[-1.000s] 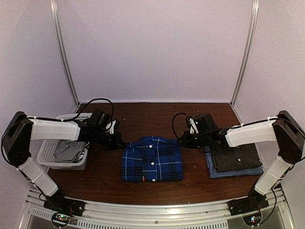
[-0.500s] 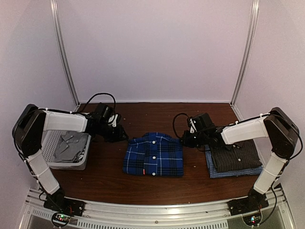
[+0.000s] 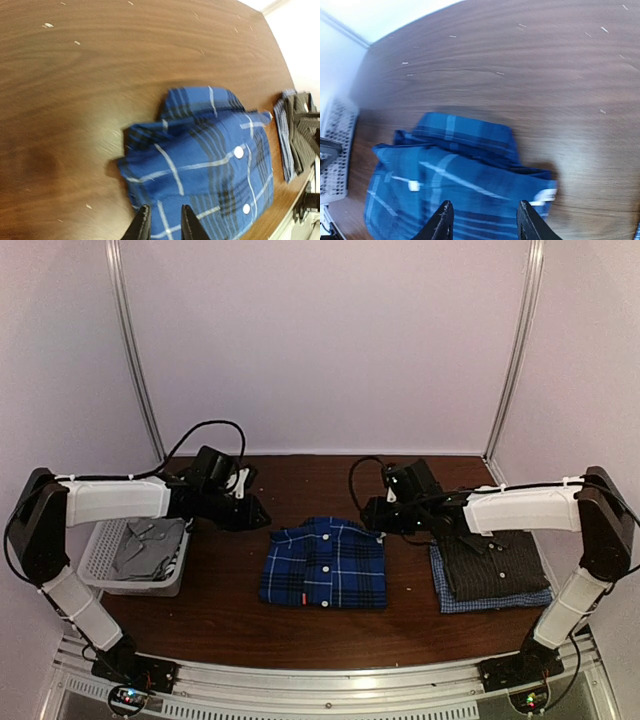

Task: Fold and stack the long sleeve shirts
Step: Smooth out the square-folded shirt at the center of the board, then pick up the square-folded shirt from the center of the board.

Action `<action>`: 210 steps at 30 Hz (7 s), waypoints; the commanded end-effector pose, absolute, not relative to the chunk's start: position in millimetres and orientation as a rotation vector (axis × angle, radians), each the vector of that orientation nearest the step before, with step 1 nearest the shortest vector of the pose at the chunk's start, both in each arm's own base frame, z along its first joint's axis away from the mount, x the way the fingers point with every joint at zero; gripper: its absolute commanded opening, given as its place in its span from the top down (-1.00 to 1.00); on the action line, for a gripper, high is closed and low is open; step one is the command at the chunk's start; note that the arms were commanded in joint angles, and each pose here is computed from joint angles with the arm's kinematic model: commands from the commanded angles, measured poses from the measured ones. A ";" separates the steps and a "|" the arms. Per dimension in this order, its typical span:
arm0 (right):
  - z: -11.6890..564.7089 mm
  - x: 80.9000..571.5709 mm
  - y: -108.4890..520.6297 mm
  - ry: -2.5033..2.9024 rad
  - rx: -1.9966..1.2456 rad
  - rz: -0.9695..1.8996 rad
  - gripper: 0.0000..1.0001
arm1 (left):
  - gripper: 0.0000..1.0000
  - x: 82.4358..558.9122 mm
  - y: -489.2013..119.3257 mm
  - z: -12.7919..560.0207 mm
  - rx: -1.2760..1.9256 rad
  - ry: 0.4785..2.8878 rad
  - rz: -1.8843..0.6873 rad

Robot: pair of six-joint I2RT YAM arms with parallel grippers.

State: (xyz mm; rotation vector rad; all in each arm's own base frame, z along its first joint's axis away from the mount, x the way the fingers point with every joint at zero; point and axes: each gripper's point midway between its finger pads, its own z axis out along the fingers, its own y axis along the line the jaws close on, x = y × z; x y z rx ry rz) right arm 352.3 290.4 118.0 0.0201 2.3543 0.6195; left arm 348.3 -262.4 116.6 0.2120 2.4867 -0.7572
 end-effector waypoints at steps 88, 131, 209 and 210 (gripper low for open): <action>54.9 337.3 274.8 2.617 0.068 0.566 0.20 | 0.32 370.7 -305.4 65.6 0.247 2.800 -0.552; 29.2 244.1 343.3 2.578 -0.192 0.362 0.05 | 0.25 256.1 -337.4 44.9 0.488 2.702 -0.618; 74.8 274.3 370.9 2.489 -0.218 0.497 0.18 | 1.00 267.6 -218.1 94.4 0.266 2.698 -0.595; 72.9 274.7 374.7 2.492 -0.226 0.497 0.20 | 1.00 267.3 -216.8 97.0 0.270 2.696 -0.592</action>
